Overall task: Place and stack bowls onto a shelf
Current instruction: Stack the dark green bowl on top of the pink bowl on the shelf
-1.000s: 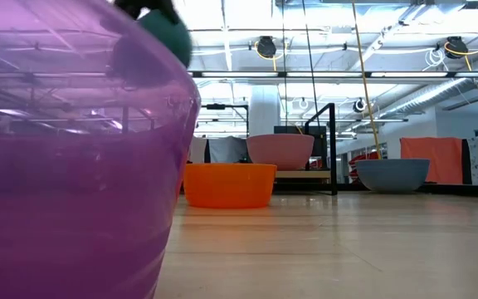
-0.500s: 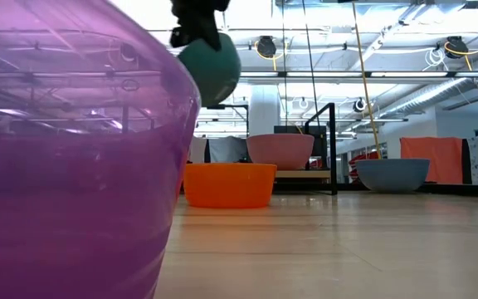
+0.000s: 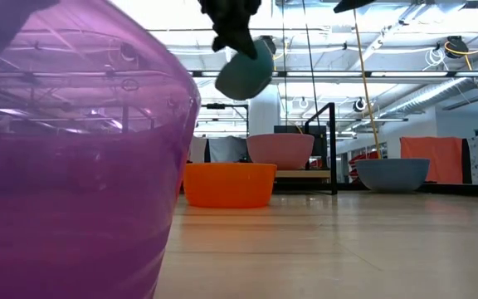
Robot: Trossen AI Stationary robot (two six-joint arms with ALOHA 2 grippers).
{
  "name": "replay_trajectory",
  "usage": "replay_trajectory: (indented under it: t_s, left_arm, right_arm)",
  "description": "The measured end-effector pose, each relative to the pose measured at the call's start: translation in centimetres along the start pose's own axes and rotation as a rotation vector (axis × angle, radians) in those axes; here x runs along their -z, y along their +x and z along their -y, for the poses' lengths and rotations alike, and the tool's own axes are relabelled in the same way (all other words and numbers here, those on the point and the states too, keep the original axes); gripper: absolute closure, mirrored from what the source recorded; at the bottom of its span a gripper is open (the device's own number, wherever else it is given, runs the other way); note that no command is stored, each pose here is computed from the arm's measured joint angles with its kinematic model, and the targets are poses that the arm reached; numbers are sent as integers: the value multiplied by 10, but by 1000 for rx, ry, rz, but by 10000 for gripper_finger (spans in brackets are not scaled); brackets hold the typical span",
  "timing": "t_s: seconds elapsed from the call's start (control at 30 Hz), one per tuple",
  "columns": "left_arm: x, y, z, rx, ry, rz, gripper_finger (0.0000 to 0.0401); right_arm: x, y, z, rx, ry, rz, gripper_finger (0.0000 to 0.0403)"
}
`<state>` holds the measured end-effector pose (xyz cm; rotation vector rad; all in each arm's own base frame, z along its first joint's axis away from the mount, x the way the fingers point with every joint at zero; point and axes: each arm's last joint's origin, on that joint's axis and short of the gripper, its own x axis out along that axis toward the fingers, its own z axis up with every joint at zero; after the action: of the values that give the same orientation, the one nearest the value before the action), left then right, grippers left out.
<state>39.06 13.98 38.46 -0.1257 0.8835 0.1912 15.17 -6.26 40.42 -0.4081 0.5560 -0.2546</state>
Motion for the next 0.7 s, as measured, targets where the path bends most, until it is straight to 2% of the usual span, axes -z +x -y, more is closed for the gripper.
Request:
replay_trajectory:
  t_s: [0.33,0.7]
  left_arm:
    - [-5,44,-10,5,85,-38,396]
    - [2,84,-13,56,93,-104,396]
  right_arm:
    - [0,-1,1,25,3,-12,305]
    - [1,-1,1,25,3,-13,305]
